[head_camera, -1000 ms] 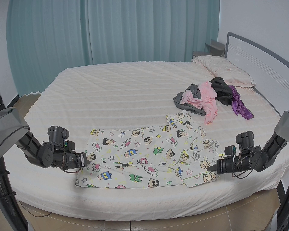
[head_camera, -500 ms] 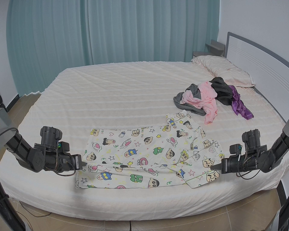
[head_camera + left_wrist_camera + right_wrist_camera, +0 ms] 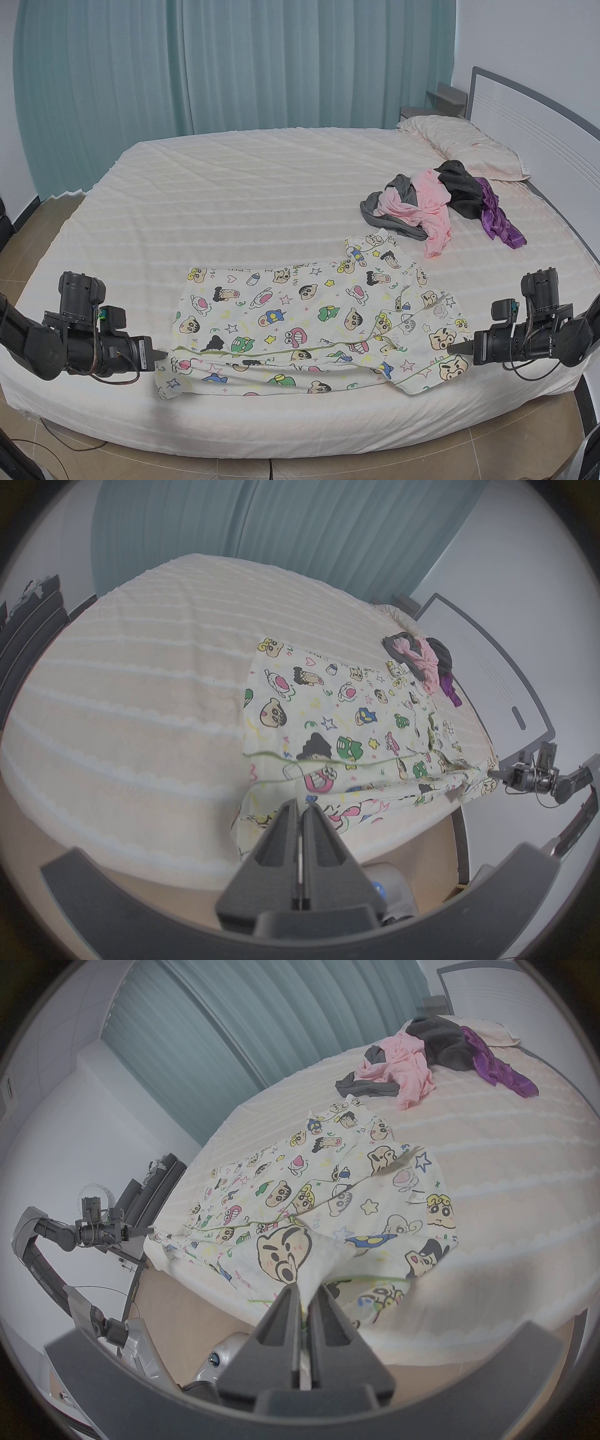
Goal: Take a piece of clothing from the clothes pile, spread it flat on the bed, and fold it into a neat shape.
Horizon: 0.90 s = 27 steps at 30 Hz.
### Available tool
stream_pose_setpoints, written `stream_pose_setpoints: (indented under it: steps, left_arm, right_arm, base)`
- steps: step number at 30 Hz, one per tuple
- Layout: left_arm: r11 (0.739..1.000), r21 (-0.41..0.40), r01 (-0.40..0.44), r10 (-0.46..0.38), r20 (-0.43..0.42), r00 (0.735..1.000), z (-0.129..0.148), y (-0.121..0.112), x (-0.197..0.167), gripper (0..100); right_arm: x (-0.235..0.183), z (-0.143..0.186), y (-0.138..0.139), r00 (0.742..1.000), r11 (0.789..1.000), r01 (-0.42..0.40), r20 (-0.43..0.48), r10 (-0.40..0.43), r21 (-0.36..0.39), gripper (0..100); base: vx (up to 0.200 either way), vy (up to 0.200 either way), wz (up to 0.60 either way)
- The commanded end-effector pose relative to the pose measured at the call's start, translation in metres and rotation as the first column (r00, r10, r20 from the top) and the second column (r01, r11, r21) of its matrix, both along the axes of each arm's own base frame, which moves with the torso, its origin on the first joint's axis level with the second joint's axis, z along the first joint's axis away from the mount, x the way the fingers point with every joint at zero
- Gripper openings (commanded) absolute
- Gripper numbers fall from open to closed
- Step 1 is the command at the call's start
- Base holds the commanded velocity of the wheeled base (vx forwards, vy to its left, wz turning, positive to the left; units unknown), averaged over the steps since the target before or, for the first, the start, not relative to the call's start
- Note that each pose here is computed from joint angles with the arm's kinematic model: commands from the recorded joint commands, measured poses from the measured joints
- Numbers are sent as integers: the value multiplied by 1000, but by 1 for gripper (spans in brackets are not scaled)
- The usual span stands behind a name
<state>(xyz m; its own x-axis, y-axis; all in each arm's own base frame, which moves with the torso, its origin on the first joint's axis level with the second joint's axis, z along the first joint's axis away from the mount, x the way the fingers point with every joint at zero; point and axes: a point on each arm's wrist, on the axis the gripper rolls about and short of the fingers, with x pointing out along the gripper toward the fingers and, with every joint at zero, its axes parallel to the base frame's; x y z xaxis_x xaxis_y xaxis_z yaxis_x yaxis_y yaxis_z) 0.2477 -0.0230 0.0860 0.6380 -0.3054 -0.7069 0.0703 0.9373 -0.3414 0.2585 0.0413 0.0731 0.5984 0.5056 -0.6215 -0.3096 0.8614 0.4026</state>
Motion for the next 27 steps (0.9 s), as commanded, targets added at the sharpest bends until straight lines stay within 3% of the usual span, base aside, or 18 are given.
stream_pose_setpoints:
  steps: [1, 11, 20, 27]
  left_arm:
    - [1000, 7, 20, -20, 10, 1000, 10, -1, -21, 0]
    - [999, 7, 39, -39, -15, 999, 23, -5, -32, 0]
    - [999, 47, -8, 12, -99, 995, -1, -8, 8, 0]
    - [998, 6, -68, 69, -103, 992, -7, -11, 38, 0]
  right_arm:
    - [-13, 9, -1, 1000, 1000, -1, 25, 1, 3, 0]
    - [-20, 10, -3, 1000, 1000, 9, 23, -9, 2, 0]
    - [-3, 1, -11, 999, 999, 49, -1, -49, -6, 0]
    - [16, -7, -10, 998, 998, 57, -18, -57, -3, 0]
  base:
    - [0, 0, 0]
    - [0, 0, 0]
    - [0, 0, 0]
    - [0, 0, 0]
